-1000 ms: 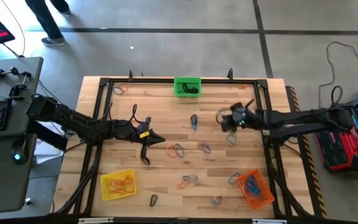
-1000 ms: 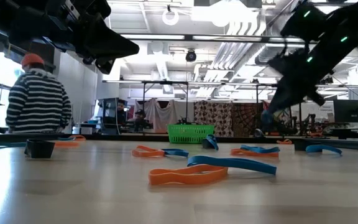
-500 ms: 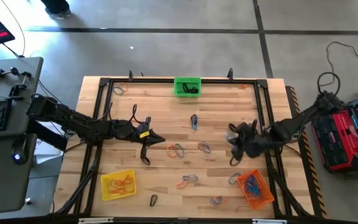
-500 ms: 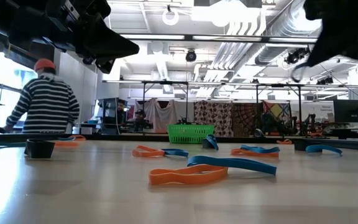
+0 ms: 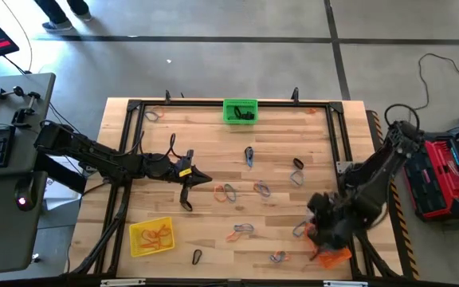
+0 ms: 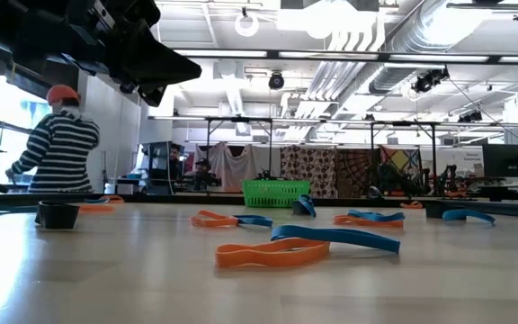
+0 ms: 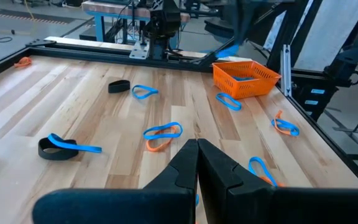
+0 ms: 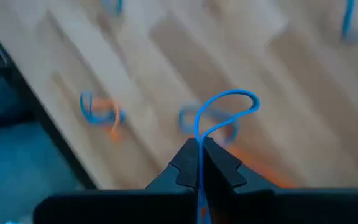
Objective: Sort rubber bands into baskets
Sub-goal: Put the blue rubber band into the orange bin
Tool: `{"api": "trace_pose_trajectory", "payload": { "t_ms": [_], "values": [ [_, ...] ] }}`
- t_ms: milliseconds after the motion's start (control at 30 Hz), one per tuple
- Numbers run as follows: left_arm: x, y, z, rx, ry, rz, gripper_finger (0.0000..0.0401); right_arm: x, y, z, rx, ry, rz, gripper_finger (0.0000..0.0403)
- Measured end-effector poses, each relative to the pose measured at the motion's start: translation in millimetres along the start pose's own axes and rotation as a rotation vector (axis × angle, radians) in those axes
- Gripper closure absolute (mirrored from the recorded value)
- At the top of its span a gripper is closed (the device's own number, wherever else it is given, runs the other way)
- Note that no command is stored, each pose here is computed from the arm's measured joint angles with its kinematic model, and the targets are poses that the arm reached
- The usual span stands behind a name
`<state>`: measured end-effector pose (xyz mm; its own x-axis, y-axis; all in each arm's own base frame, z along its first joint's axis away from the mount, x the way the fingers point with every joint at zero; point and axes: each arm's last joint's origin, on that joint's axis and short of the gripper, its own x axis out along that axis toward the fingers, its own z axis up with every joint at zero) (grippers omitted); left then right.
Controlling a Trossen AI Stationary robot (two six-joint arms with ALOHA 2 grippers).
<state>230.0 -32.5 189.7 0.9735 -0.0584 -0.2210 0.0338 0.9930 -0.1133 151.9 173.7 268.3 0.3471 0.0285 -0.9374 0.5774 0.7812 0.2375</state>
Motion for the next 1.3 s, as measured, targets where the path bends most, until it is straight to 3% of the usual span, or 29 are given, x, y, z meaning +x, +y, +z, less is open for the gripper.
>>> {"api": "trace_pose_trajectory", "payload": {
  "t_ms": [233, 400, 667, 900, 1033, 1300],
  "values": [
    [0, 0, 0, 0.000, 0.000, -0.001, 0.0401, 9, 11, -46, 0.112, 0.181, -0.069, 0.0403],
    [0, 0, 0, 0.000, 0.000, -0.001, 0.0401, 18, 13, -70, 0.123, 0.198, -0.126, 0.0403],
    [0, 0, 0, -0.004, 0.000, -0.001, 0.0401, 46, 20, -86, 0.064, 0.198, -0.234, 0.0403],
    [0, 0, 0, -0.009, -0.001, 0.000, 0.0401, 63, 26, -89, 0.033, 0.244, -0.253, 0.0401],
    [0, 0, 0, -0.009, 0.000, 0.000, 0.0401, 64, 28, -84, 0.047, 0.288, -0.261, 0.0375],
    [0, 0, 0, 0.025, 0.000, 0.001, 0.0401, 67, 29, -67, -0.014, 0.347, -0.249, 0.0279]
  ]
}}
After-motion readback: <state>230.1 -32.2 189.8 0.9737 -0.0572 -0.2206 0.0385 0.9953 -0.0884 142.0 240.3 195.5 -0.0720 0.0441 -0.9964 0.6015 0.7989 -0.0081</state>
